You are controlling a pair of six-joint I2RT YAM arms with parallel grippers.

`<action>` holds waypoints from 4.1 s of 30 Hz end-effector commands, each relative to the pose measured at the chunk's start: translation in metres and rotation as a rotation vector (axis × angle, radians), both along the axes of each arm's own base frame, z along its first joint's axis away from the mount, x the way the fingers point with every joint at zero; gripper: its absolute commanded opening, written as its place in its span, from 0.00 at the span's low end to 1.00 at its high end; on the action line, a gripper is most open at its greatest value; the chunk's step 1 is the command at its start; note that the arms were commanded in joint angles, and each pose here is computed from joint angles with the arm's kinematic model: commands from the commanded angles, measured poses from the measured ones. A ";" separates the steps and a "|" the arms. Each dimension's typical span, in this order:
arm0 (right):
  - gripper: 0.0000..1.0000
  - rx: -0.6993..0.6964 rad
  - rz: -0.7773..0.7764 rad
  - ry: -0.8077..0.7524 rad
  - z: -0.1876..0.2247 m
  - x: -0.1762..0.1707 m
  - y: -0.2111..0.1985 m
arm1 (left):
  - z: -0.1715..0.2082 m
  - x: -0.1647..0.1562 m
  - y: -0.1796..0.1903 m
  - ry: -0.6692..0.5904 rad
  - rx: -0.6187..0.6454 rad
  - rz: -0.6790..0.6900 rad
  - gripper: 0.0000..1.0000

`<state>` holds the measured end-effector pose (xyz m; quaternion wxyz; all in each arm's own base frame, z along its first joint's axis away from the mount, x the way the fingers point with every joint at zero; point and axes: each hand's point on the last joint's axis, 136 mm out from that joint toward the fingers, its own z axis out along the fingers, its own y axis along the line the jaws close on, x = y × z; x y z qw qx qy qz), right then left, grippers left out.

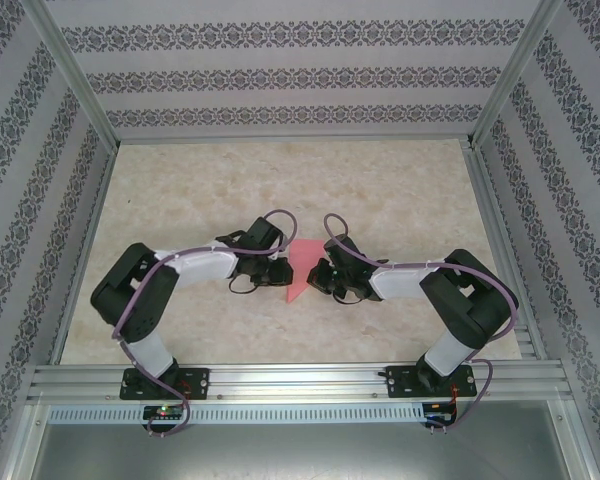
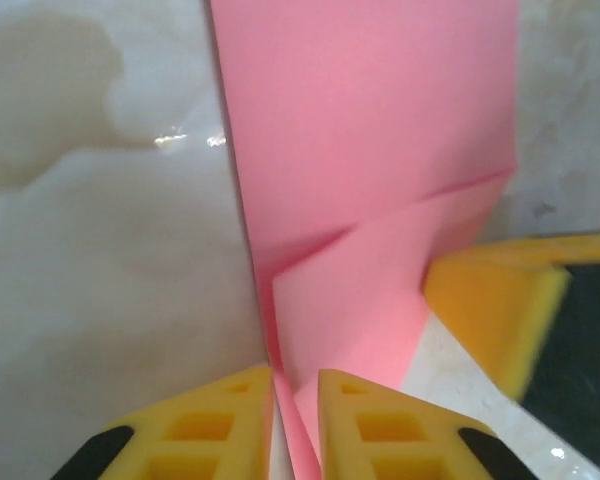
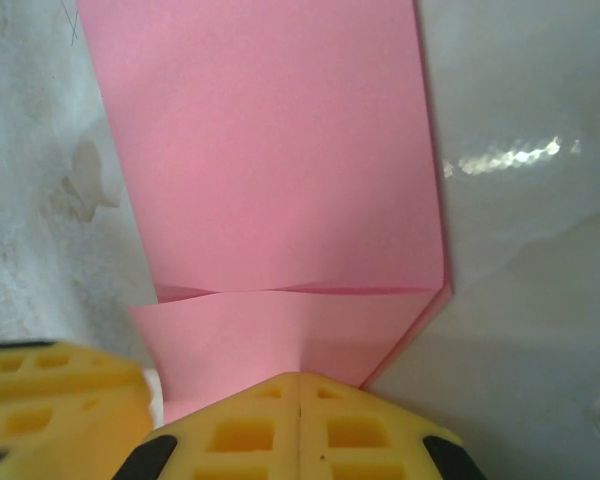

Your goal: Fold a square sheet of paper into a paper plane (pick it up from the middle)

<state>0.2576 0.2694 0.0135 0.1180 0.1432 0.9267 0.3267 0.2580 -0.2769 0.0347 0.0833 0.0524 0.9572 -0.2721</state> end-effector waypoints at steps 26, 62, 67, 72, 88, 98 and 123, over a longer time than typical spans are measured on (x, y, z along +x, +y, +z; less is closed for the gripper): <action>0.04 0.039 0.071 -0.122 0.036 0.004 0.015 | -0.039 -0.044 0.001 0.064 -0.009 0.103 0.00; 0.03 -0.147 -0.077 -0.012 -0.026 0.032 -0.063 | -0.073 -0.075 0.034 0.185 0.104 0.158 0.00; 0.03 -0.171 -0.105 -0.049 -0.011 0.049 -0.079 | -0.069 -0.072 0.031 0.175 0.102 0.144 0.00; 0.03 -0.089 -0.050 -0.168 0.039 0.046 -0.053 | -0.065 -0.069 0.026 0.165 0.091 0.135 0.00; 0.03 0.018 0.115 -0.059 0.010 0.008 0.022 | -0.059 -0.066 0.022 0.156 0.079 0.116 0.00; 0.03 -0.145 0.017 0.081 -0.031 0.002 -0.015 | -0.053 -0.089 0.026 0.195 0.074 0.005 0.00; 0.26 0.008 -0.043 -0.117 0.057 0.024 -0.013 | 0.050 -0.027 -0.014 -0.147 -0.116 0.002 0.00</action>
